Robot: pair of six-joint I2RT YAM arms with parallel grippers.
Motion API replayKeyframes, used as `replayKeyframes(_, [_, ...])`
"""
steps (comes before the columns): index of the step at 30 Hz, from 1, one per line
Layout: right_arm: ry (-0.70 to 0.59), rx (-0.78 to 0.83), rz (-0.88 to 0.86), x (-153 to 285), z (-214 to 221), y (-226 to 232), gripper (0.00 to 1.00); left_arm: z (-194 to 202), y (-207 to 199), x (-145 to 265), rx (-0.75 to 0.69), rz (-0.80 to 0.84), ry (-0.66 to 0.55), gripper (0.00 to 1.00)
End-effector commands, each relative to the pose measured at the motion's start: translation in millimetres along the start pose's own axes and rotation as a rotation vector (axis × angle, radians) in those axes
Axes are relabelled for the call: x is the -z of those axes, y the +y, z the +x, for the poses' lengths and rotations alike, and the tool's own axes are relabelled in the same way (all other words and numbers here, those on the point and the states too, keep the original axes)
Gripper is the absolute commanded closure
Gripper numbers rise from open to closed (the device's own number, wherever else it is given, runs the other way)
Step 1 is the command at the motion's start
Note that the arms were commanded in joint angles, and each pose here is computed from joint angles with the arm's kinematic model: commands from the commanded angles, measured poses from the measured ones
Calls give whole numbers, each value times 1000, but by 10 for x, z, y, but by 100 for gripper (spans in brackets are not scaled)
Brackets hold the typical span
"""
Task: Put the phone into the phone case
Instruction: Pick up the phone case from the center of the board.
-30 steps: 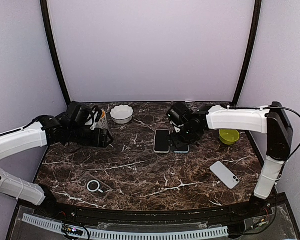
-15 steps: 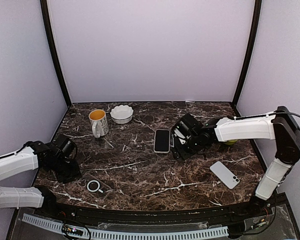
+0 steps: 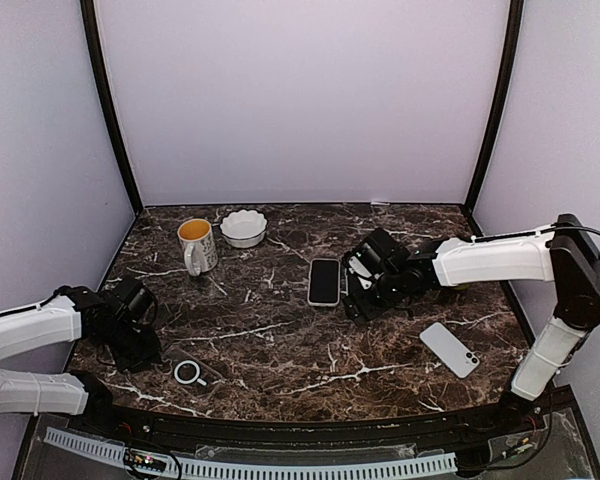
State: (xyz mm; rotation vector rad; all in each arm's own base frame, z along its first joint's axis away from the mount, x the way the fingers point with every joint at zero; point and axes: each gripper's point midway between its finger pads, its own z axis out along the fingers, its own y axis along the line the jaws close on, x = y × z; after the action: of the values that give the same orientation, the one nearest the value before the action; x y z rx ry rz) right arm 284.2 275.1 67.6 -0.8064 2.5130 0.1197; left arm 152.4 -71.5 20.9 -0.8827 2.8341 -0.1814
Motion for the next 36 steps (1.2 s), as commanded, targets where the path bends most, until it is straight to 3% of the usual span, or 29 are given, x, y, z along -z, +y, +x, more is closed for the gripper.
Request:
replayKeyframes(1, [-27, -6, -10, 27, -91, 29, 12, 107, 105, -181, -13, -40, 52, 77])
replayKeyframes(5, [-21, -8, -3, 44, -119, 21, 11, 165, 75, -207, -31, -41, 97, 82])
replayKeyframes(11, [-20, -4, 10, 77, -127, -6, 12, 251, 135, -143, 0, -43, 126, 83])
replayKeyframes(16, [-13, -4, 10, 63, -113, -7, 12, 249, 150, -43, 42, -16, 95, 85])
replayKeyframes(22, [-4, -3, 9, 34, -98, 4, 12, 166, 136, 84, -15, -66, 27, 82])
replayKeyframes(29, [5, -8, 7, 32, -65, 3, 11, 280, 132, 52, -29, -102, 54, 75])
replayKeyframes(36, [16, -4, 9, 17, -47, 3, 11, 240, 151, 187, -41, -89, 18, 78])
